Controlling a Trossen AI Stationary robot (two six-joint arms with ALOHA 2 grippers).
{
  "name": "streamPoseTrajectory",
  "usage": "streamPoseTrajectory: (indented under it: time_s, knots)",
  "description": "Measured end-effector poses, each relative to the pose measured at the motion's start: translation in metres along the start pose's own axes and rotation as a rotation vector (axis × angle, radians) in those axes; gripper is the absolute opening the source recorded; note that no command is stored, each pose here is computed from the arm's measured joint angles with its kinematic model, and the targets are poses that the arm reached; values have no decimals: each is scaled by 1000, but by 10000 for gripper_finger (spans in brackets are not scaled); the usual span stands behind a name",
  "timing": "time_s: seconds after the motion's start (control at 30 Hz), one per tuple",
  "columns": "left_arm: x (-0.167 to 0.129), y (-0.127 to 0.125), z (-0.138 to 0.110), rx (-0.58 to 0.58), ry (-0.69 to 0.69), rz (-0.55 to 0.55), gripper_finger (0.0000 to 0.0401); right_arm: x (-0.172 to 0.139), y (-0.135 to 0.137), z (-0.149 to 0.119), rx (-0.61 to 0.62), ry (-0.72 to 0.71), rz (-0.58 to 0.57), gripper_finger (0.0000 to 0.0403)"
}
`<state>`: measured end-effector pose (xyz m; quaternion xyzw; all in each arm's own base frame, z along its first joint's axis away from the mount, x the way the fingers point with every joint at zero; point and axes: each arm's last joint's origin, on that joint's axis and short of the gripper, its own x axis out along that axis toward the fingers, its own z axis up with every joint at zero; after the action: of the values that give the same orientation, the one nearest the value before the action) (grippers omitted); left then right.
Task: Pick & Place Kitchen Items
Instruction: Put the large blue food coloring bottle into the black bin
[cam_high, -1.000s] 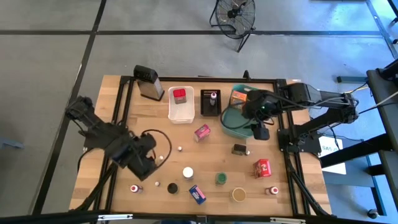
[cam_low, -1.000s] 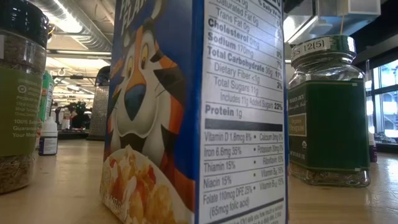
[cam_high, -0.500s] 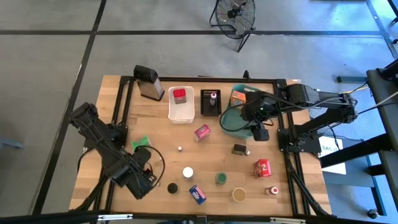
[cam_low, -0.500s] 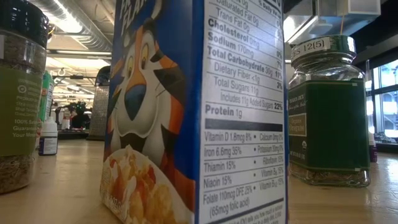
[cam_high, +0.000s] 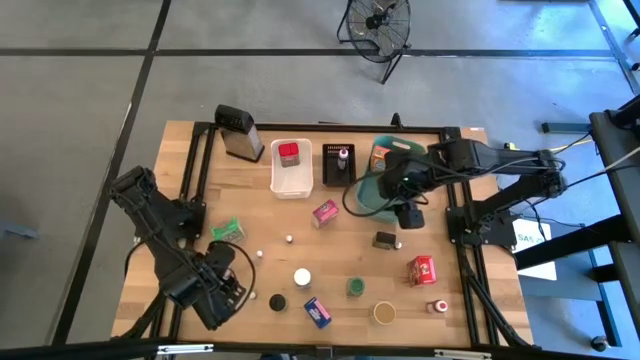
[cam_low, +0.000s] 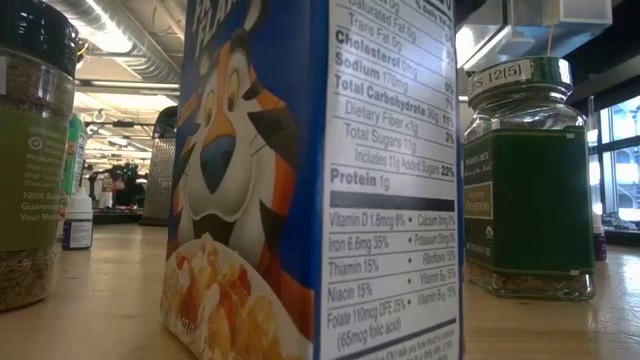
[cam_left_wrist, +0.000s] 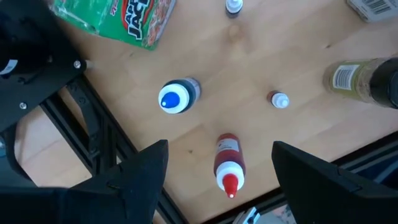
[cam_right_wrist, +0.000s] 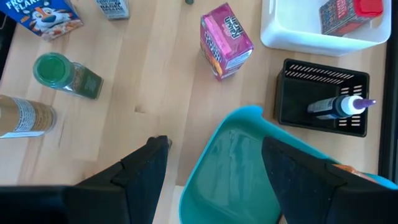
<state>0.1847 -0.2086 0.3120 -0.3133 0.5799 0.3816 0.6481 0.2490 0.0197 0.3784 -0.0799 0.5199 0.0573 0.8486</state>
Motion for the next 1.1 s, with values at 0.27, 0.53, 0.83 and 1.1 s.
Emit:
streamPoseTrajectory:
  time_s: [0.27,0.53,0.83,1.1]
  knots:
    - [11,16,2,-33,54,64,283,6,0,4,-40,4,1,264]
    - [38,54,6,-109,54,-54,283,5,0,4,-49,3,0,264]
    - [55,56,6,-115,87,-78,283,5,0,4,-49,-8,-2,264]
    - [59,52,5,-115,62,-65,283,5,0,5,-41,-9,-2,264]
